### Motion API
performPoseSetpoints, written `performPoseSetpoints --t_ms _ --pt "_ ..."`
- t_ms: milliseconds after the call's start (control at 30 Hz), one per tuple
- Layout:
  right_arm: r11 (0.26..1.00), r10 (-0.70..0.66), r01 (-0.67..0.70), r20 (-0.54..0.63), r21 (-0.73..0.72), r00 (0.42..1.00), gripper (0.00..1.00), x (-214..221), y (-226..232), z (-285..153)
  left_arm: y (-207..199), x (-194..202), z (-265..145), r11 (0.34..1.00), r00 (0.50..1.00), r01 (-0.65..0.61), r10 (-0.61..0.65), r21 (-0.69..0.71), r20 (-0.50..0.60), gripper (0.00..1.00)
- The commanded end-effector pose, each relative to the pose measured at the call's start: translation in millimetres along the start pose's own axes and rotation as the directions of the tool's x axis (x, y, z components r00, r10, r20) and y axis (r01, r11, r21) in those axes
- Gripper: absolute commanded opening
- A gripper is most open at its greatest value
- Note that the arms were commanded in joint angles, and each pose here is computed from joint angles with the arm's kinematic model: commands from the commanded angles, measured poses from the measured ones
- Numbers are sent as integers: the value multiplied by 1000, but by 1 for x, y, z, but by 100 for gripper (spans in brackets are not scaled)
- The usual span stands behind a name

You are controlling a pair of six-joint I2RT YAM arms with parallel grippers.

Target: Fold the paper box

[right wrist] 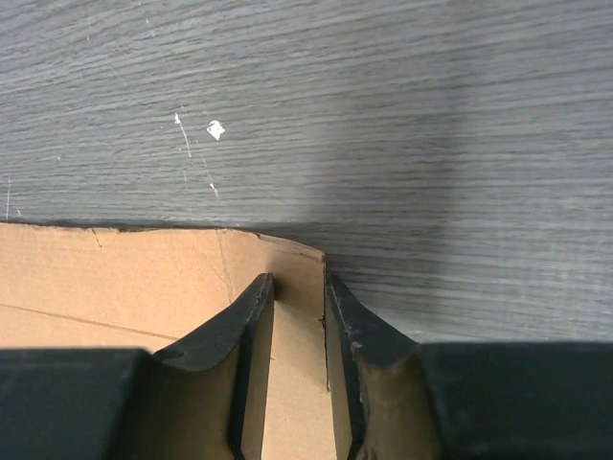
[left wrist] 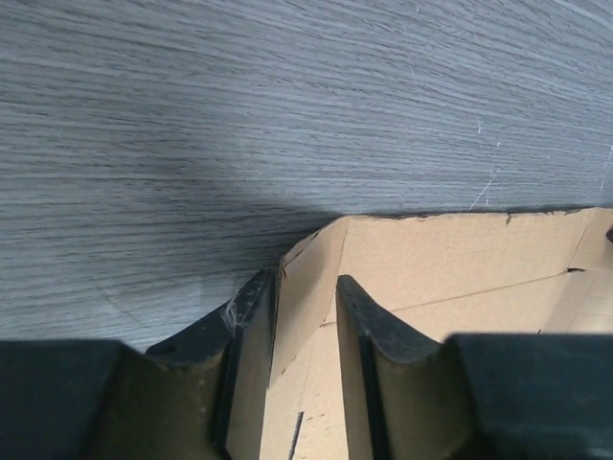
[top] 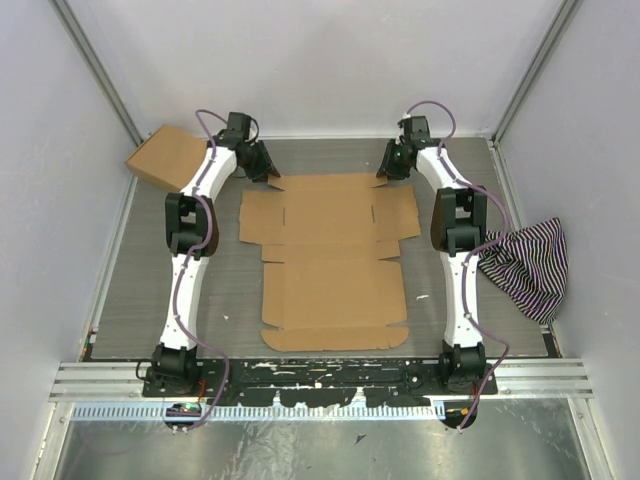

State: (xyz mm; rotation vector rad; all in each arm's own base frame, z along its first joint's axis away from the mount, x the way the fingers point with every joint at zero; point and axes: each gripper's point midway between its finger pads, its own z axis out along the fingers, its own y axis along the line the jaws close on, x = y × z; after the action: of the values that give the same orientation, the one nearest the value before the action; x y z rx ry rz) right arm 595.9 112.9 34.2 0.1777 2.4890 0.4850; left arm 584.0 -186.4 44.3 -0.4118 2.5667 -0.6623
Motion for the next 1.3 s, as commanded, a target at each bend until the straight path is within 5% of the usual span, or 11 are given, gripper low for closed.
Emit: performPoseSetpoints --t_ms 0,300,667,1267 --pt "1000 -18 19 36 -16 999 28 -11 18 -15 -16 -3 -2 998 1000 -20 20 52 10 36" --pt "996 -83 81 66 26 994 26 -16 33 -36 -26 10 -6 997 998 -61 62 56 -9 32" --pt "989 -147 148 83 -3 986 37 -14 67 -48 -40 17 -13 993 996 -90 91 72 -12 38" --pt "978 -205 196 134 71 970 39 -21 84 -51 -55 11 -32 986 986 -162 161 26 35 39"
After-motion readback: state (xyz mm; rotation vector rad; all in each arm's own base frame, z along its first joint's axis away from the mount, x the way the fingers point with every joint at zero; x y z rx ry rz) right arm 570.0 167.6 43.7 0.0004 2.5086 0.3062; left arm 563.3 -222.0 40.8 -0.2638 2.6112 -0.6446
